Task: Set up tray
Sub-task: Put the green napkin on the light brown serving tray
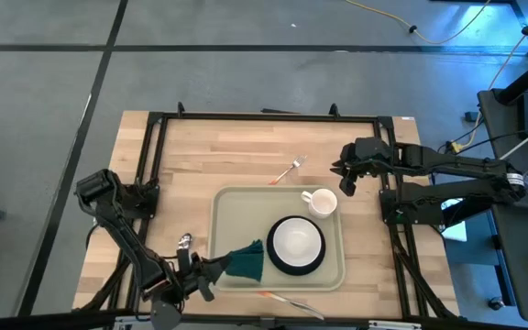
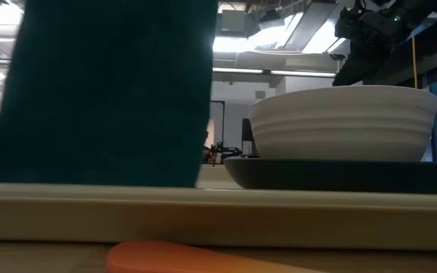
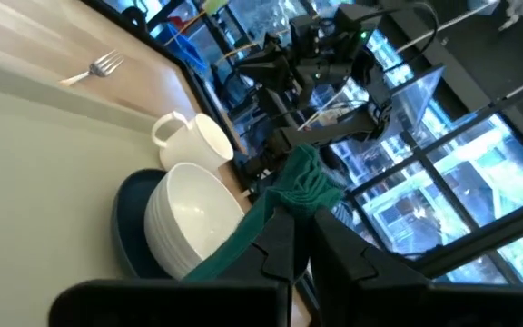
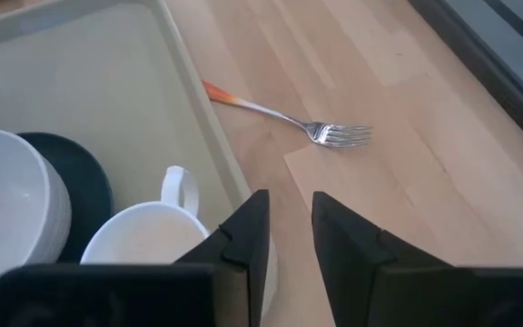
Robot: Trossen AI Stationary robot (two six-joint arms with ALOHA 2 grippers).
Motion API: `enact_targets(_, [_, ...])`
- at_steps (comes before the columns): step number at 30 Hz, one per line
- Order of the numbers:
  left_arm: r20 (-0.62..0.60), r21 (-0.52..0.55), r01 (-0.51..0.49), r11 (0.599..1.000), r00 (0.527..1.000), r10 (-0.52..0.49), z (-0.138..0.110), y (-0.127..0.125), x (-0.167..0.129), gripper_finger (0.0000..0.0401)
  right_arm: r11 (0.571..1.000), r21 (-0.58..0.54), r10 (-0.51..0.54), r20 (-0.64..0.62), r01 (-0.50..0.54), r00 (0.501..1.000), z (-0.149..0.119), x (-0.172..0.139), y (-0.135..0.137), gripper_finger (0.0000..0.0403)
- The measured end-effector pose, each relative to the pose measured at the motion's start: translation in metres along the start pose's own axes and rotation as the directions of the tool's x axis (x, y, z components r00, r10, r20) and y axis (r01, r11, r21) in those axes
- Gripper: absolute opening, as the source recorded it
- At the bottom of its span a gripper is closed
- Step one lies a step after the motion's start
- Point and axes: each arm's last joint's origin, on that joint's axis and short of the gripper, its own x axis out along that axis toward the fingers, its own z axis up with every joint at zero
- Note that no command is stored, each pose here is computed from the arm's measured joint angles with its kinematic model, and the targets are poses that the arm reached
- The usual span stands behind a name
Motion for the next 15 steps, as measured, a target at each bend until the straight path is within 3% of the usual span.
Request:
enact_targets(9, [0.011, 0.01, -0.004, 1.0, 1.0, 0.004, -0.011, 0.008, 0.003, 0.0013, 1.0, -0.003, 0.003, 0.019, -0.003, 1.0, 0.002, 0.0, 0.0, 0.009])
enact_targets(15, [0.038, 0.11, -0.025, 0.994, 0.999, 0.021, -0.008, 0.008, 0.014, 0.0013, 1.0, -0.002, 0.004, 0.02, -0.003, 1.0, 0.002, 0.0, 0.0, 0.009])
